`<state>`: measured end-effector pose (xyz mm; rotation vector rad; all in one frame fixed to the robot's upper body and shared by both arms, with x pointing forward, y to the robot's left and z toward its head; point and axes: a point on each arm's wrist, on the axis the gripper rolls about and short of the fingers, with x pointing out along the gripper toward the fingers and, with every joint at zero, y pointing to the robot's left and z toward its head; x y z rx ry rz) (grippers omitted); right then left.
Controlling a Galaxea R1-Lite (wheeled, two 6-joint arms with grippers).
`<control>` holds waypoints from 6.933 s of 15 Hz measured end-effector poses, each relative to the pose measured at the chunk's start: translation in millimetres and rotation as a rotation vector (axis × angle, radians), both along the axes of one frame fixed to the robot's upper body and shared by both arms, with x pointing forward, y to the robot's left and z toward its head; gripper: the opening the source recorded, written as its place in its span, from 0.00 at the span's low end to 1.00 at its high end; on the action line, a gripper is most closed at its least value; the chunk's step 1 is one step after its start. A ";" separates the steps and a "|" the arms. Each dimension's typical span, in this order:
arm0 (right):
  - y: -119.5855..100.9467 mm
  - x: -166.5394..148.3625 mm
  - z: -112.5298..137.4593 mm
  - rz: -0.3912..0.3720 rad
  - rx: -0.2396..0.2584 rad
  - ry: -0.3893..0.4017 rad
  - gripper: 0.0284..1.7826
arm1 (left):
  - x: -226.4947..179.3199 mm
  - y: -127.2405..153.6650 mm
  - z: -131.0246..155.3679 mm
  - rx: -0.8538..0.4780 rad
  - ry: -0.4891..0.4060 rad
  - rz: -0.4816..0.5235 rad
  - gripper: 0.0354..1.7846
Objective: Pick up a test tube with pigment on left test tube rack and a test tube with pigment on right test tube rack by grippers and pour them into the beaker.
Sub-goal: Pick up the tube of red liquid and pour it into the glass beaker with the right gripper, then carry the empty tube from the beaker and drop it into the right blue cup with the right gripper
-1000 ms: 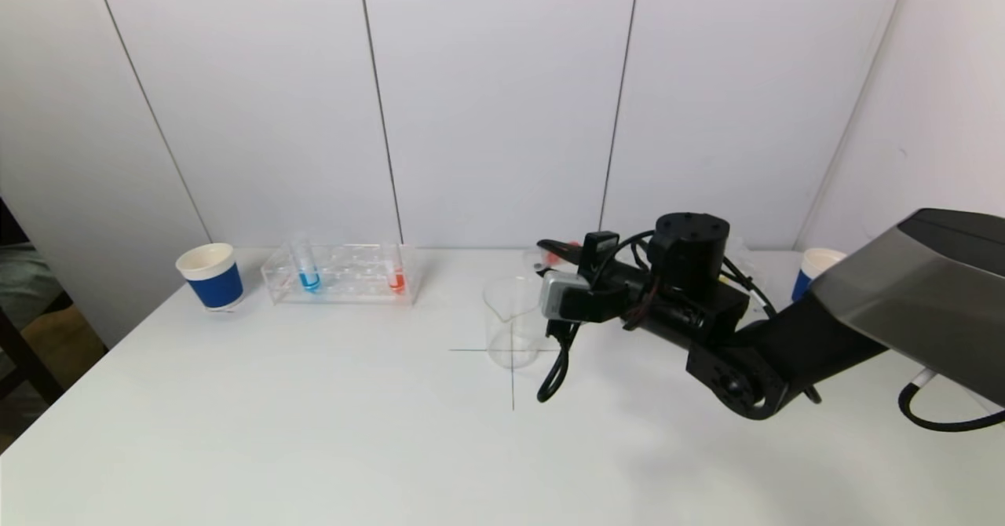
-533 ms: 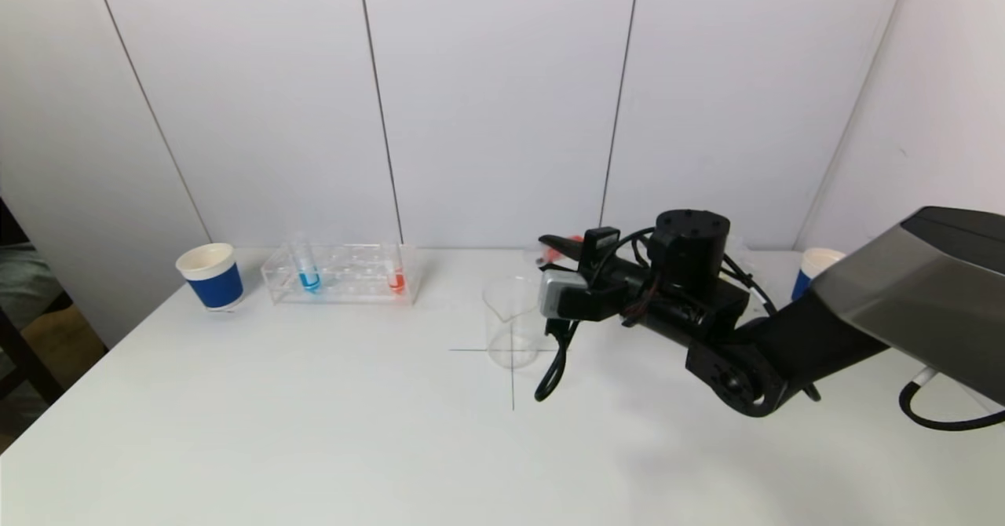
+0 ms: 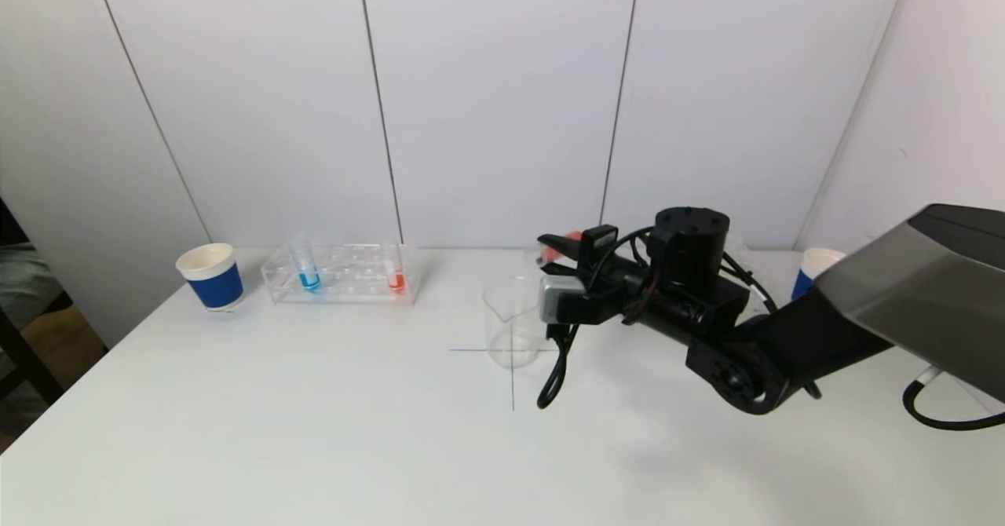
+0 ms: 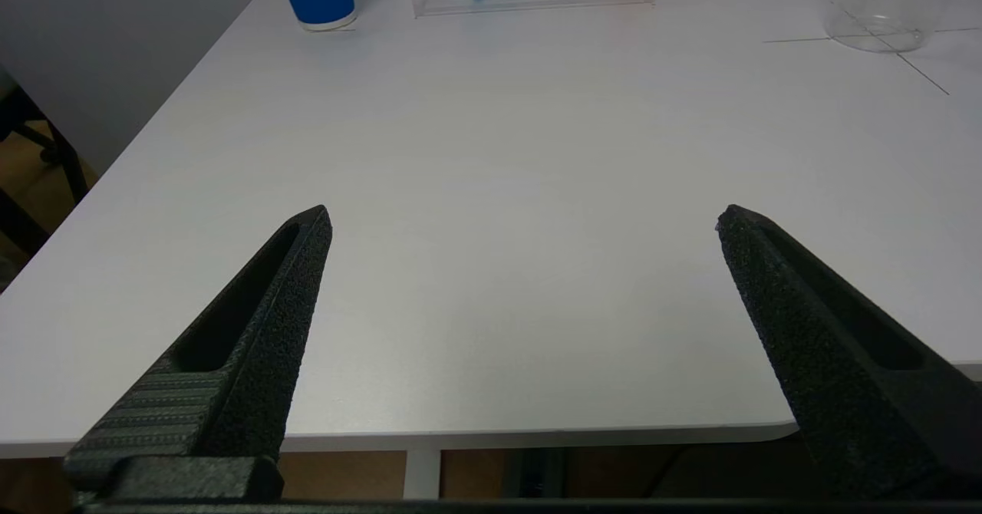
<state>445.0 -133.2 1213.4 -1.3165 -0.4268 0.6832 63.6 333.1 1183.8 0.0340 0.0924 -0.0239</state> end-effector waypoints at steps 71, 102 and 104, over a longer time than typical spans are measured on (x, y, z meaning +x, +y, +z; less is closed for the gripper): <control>16.6 -19.3 1.7 -0.052 -0.356 -0.131 0.25 | 0.0 0.0 0.0 0.000 0.000 0.000 0.99; 23.5 -29.7 39.2 -0.094 0.138 0.035 0.25 | 0.0 0.0 -0.1 0.000 0.000 0.000 0.99; 19.9 -29.5 47.4 -0.120 0.211 0.063 0.25 | 0.0 0.0 0.0 0.000 0.000 0.000 0.99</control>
